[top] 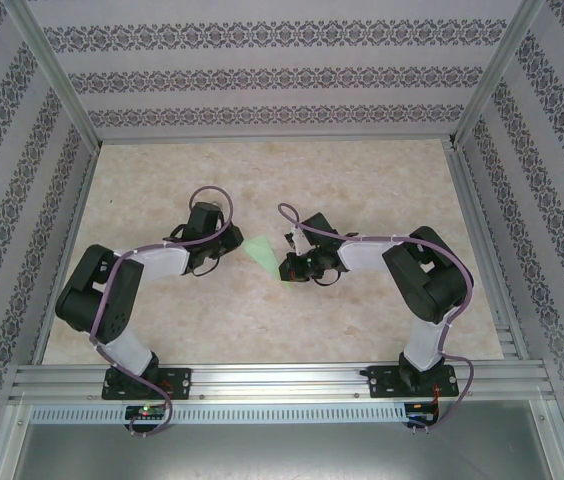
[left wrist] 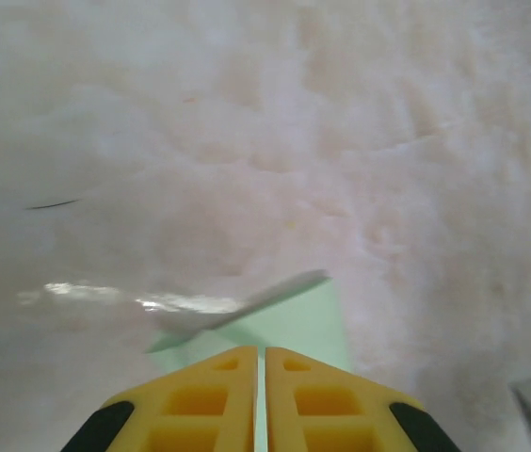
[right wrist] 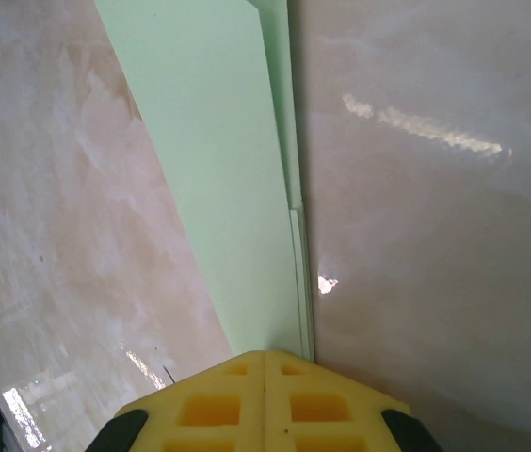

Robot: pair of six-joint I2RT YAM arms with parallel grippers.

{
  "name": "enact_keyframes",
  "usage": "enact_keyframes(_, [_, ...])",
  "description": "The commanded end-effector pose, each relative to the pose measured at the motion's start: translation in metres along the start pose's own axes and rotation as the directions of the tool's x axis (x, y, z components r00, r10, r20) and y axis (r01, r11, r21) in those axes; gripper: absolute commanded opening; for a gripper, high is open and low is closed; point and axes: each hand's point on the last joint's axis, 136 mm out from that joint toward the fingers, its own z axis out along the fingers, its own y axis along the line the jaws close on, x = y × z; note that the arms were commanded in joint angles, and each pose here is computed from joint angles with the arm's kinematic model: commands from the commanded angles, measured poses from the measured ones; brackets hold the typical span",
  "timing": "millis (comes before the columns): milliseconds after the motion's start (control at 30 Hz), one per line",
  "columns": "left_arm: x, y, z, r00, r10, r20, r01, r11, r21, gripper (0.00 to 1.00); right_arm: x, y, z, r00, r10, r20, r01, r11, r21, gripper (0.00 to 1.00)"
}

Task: Fold a paper plane with a square sheet of paper (pick it up from the middle)
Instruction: Fold the wing for the fifth time at the center of the table.

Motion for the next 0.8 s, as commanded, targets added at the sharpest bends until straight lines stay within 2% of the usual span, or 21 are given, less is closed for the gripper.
enact_keyframes(0, [0.005, -0.034, -0.002, 0.998, 0.064, 0.0, -0.063, 0.992, 0.111, 0.12, 0.048, -0.051, 0.014, 0.987, 0.098, -0.125, -0.074, 0.98, 0.185, 0.06])
enact_keyframes(133, [0.024, -0.037, 0.017, 0.995, 0.065, -0.076, -0.055, 0.99, 0.129, 0.12, 0.048, -0.052, 0.016, 0.986, 0.101, -0.129, -0.076, 0.98, 0.186, 0.06])
enact_keyframes(300, [0.038, -0.028, 0.034, 0.99, 0.055, -0.128, -0.044, 0.995, 0.089, 0.11, 0.048, -0.052, 0.017, 0.986, 0.104, -0.133, -0.078, 0.979, 0.187, 0.06])
enact_keyframes(433, [0.038, -0.01, 0.035, 0.992, 0.046, -0.116, -0.046, 0.999, -0.002, 0.11, 0.051, -0.055, 0.018, 0.984, 0.11, -0.14, -0.081, 0.977, 0.198, 0.06])
enact_keyframes(633, [0.036, 0.031, 0.031, 0.999, -0.007, -0.04, 0.001, 0.987, -0.159, 0.12, 0.059, -0.062, 0.02, 0.978, 0.128, -0.165, -0.089, 0.97, 0.226, 0.06])
enact_keyframes(767, [0.035, 0.052, 0.029, 0.999, -0.038, 0.0, 0.037, 0.976, -0.216, 0.12, 0.063, -0.066, 0.02, 0.976, 0.137, -0.172, -0.095, 0.967, 0.236, 0.06])
